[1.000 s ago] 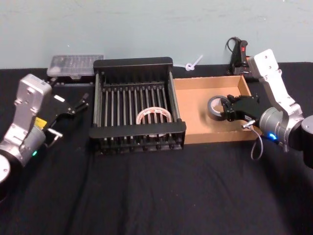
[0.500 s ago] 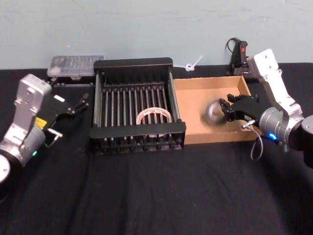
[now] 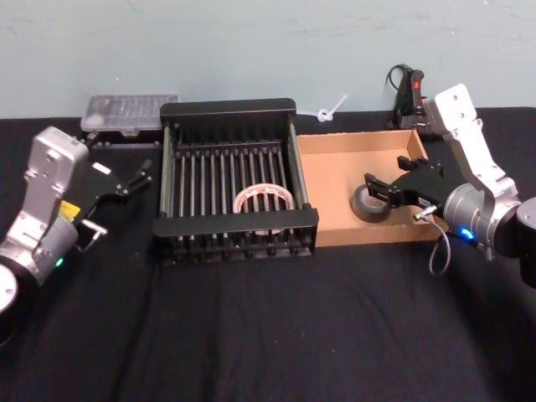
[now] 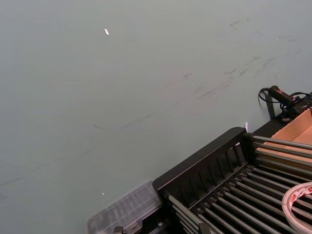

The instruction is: Pick up the white tape and place it into the black box , Pick up the silver tape and place it into the brown box.

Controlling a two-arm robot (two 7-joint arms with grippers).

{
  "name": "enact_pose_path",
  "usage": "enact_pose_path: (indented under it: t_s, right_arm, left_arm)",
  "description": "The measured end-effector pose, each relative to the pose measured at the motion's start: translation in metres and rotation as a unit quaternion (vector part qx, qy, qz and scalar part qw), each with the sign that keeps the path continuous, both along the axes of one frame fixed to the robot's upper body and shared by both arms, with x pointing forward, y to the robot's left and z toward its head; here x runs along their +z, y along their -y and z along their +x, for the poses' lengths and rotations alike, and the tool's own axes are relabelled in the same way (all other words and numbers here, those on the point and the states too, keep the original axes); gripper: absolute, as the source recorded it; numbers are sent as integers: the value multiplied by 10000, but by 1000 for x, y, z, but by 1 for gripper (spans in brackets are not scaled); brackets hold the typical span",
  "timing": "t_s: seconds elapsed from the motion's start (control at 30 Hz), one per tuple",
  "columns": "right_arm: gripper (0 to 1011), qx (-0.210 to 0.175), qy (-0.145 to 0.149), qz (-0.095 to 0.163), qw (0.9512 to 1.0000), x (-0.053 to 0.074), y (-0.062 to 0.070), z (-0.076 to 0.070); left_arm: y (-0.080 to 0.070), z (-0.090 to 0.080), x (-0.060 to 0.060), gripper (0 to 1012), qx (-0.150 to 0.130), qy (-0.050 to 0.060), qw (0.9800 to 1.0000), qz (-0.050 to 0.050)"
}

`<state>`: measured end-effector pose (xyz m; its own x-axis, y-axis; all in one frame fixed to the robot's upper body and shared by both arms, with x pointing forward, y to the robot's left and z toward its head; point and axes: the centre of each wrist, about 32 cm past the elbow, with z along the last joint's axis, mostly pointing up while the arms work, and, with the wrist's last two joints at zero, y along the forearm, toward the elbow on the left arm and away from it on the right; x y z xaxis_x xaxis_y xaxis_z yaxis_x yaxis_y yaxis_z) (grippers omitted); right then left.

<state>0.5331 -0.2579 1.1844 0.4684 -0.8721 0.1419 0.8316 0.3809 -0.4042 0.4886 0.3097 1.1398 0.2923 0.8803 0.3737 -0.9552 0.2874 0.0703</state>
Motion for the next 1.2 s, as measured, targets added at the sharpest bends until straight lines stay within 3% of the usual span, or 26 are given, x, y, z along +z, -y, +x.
enact_pose_path:
  t_s: [0.37, 0.77, 0.97, 1.03, 1.2]
  right_arm:
    - [1000, 2, 1, 3, 10000, 0, 0, 0]
    - [1002, -34, 18, 14, 10000, 0, 0, 0]
    - [1002, -213, 412, 13, 9989, -1, 0, -6]
    - [1002, -278, 718, -81, 9970, -3, -2, -11]
    - [1003, -486, 1474, -403, 9871, -13, -6, -22]
  left_arm:
    - [0, 0, 0, 1001, 0, 0, 10000, 0]
    - [0, 0, 0, 1001, 0, 0, 10000, 0]
    - [0, 0, 0, 1001, 0, 0, 10000, 0]
    - [0, 0, 0, 1001, 0, 0, 10000, 0]
    - [0, 0, 0, 1001, 0, 0, 10000, 0]
